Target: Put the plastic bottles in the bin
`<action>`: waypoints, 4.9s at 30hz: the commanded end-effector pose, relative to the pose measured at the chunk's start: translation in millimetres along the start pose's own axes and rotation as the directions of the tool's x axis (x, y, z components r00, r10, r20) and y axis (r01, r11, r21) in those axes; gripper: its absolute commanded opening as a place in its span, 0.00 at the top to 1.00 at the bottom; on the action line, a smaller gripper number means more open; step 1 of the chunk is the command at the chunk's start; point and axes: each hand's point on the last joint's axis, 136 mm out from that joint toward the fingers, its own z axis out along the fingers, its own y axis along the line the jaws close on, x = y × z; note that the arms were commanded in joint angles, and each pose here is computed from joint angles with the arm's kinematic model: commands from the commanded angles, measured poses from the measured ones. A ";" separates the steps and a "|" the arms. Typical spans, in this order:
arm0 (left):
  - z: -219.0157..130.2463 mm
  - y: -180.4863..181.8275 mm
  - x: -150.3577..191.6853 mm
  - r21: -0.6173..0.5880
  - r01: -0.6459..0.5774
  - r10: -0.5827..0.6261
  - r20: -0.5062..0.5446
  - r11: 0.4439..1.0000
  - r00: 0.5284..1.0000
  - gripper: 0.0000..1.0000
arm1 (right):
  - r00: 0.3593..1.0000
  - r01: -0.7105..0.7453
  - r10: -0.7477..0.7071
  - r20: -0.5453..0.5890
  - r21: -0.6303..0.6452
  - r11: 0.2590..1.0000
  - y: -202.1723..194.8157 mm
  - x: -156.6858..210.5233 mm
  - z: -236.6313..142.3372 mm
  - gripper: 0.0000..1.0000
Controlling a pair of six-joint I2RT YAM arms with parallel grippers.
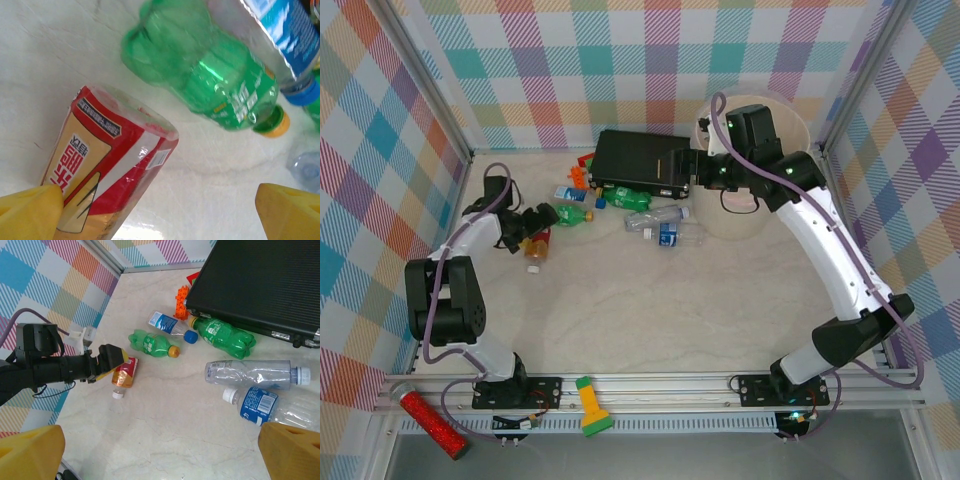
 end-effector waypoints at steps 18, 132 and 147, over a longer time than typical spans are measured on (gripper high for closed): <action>26.7 29.4 53.1 -0.274 -0.270 0.237 -0.149 0.923 0.960 0.13 | 1.000 0.006 -0.006 0.000 -0.017 1.000 2.0 8.9 -3.7 0.01; -224.3 -192.9 76.9 0.423 -0.394 0.286 0.297 0.816 0.911 0.00 | 0.953 -0.296 0.247 0.175 0.373 0.880 -155.0 -96.3 -41.2 0.44; -212.9 -193.3 67.4 0.399 -0.355 0.248 0.295 0.845 0.923 0.00 | 0.979 -0.206 0.162 0.128 0.644 0.737 -249.8 -93.8 -42.6 0.44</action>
